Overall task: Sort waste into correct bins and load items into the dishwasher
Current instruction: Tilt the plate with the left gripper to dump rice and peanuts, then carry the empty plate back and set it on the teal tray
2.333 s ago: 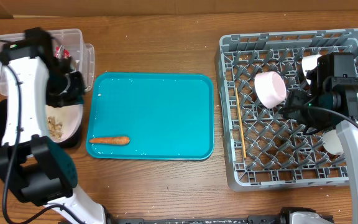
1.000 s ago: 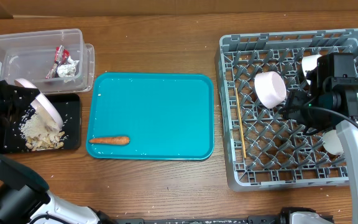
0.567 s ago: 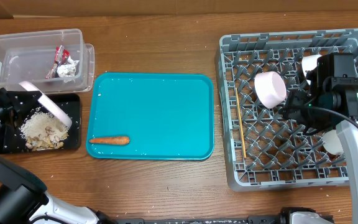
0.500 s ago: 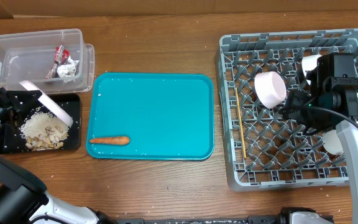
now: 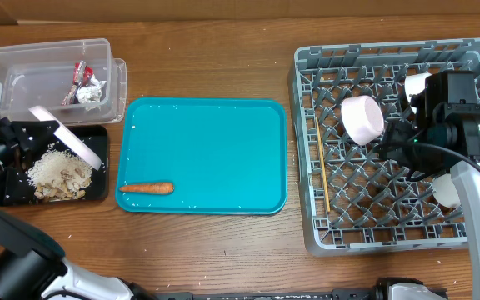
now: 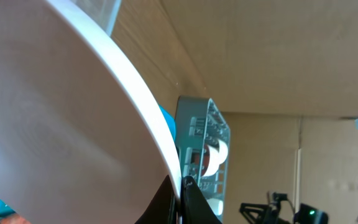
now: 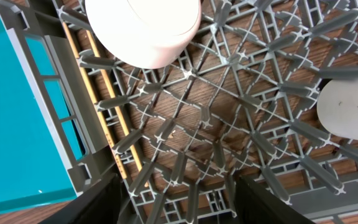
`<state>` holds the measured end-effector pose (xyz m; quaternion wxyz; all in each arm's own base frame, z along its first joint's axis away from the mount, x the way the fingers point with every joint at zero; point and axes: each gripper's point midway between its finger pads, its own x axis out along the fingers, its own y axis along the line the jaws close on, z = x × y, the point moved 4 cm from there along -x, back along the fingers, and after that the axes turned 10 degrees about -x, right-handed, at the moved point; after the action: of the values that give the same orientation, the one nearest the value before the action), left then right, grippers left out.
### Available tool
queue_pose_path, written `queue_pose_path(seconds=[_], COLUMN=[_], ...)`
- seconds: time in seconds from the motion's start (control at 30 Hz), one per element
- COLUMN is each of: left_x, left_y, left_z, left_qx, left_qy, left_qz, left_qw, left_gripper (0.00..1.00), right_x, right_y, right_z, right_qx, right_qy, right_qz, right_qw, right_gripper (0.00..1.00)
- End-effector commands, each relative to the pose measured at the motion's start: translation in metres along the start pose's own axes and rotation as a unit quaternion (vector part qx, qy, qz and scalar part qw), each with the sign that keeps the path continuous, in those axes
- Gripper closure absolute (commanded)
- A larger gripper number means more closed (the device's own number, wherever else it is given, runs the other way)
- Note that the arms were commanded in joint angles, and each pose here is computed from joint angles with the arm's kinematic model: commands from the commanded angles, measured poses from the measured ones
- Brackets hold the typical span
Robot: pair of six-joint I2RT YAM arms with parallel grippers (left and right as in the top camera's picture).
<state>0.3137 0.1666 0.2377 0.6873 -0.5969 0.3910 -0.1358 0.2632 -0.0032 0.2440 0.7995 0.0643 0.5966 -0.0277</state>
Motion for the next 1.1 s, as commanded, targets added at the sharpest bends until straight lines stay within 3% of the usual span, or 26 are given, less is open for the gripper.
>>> queue_pose_path(seconds=[0.0,0.13,0.23,0.53,0.83,0.97,1.07], left_x=[0.010,0.045,0.088,0.197,0.267,0.285,0.290], left_y=[-0.032,-0.055,-0.061,-0.039,0.008,0.025,0.025], left_z=[-0.026,-0.057,-0.088,-0.164,-0.233,-0.249,-0.251], left_qx=[0.073,0.127,0.169,0.255,0.281,0.291,0.297], left_qy=[0.016,0.070,0.132,0.193,0.234,0.259,0.258], left_qz=[0.028,0.074,0.138,0.369,0.476,0.486,0.479], left_qw=[0.997,0.987,0.967,0.873,0.799,0.783,0.785], left_gripper=[0.96,0.96,0.96,0.96,0.96,0.96,0.90], right_x=[-0.001,-0.001,-0.001,-0.001,-0.001,-0.001,-0.001], right_y=[-0.001,-0.001,-0.001,-0.001,-0.001,-0.001,-0.001], right_z=[0.001,0.002,0.002,0.002,0.001,0.001,0.001], right_qx=[0.002,0.002,0.002,0.002,0.002,0.000,0.000], right_qy=[-0.005,-0.006,-0.006,-0.006,-0.003,-0.003,-0.003], right_qz=[0.001,0.001,0.001,0.001,0.001,0.001,0.001], right_qw=[1.000,1.000,1.000,1.000,1.000,1.000,1.000], right_gripper=[0.39,0.39,0.39,0.39,0.39,0.39,0.39])
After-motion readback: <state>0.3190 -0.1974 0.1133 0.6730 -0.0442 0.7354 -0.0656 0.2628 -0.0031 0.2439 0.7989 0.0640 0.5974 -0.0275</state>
